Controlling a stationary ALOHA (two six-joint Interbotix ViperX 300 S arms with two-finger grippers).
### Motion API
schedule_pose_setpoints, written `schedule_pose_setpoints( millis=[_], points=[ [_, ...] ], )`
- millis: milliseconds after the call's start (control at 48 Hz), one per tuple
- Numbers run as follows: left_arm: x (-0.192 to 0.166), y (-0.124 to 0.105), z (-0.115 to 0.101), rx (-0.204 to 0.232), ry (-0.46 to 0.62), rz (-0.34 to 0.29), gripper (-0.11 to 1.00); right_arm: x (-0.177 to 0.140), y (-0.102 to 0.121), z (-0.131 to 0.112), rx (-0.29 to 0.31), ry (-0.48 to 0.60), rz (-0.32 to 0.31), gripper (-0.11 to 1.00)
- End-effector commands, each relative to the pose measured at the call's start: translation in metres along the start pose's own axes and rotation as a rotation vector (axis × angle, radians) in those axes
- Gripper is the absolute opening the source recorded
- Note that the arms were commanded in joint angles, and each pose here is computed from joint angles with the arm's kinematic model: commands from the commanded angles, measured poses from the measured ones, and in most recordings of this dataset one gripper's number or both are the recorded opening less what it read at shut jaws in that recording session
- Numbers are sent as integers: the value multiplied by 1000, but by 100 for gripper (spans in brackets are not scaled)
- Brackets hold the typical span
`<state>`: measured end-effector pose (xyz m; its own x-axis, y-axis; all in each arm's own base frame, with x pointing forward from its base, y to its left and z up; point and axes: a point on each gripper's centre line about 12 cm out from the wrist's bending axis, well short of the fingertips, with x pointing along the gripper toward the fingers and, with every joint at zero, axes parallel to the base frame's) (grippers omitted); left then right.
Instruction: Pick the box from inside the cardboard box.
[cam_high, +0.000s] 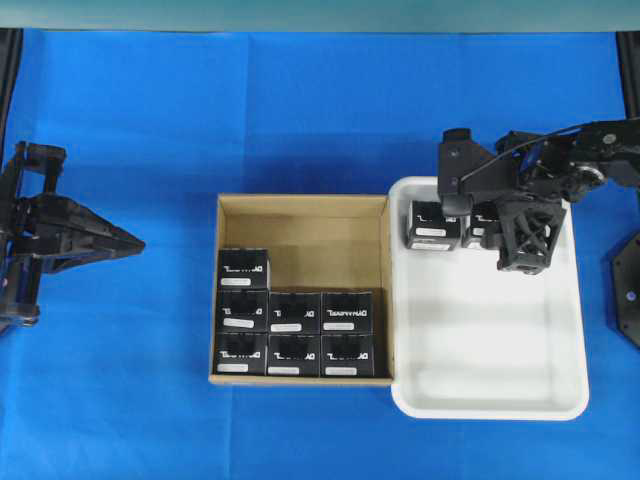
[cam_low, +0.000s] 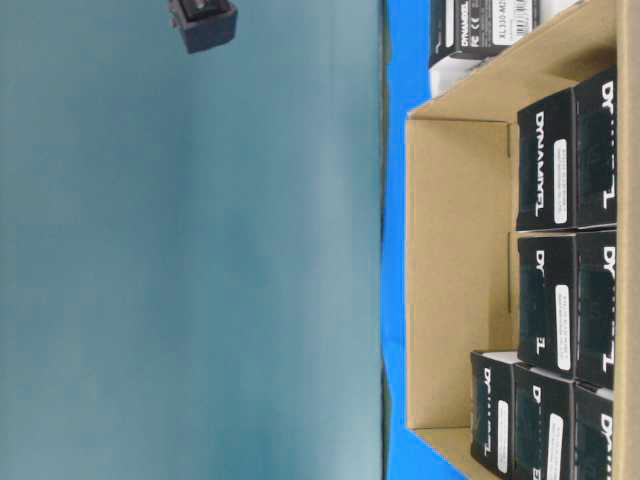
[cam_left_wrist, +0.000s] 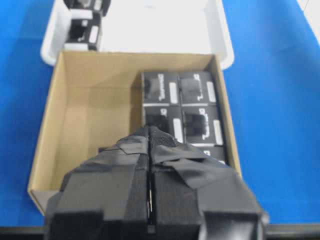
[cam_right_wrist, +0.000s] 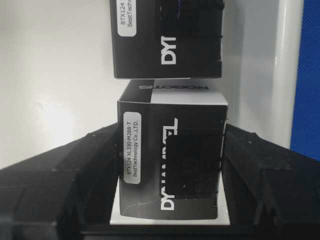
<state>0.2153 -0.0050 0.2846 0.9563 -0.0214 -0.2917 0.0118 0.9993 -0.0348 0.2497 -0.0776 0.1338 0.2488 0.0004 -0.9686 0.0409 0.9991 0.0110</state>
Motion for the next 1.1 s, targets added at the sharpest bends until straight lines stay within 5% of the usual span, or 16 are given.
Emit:
schedule_pose_setpoints(
  millis=[0,750,938,1083],
  points=[
    [0,0,11,1,-28,2,-6,3,-1,2,-4,-4,-2,62],
    [0,0,11,1,-25,2,-6,10,-1,2,-35,16,4,62],
    [0,0,11,1,-25,2,-6,11,-1,4,-35,14,3,97],
    [0,0,11,1,-25,1,-6,10,-2,5,-33,11,2,97]
  ],
)
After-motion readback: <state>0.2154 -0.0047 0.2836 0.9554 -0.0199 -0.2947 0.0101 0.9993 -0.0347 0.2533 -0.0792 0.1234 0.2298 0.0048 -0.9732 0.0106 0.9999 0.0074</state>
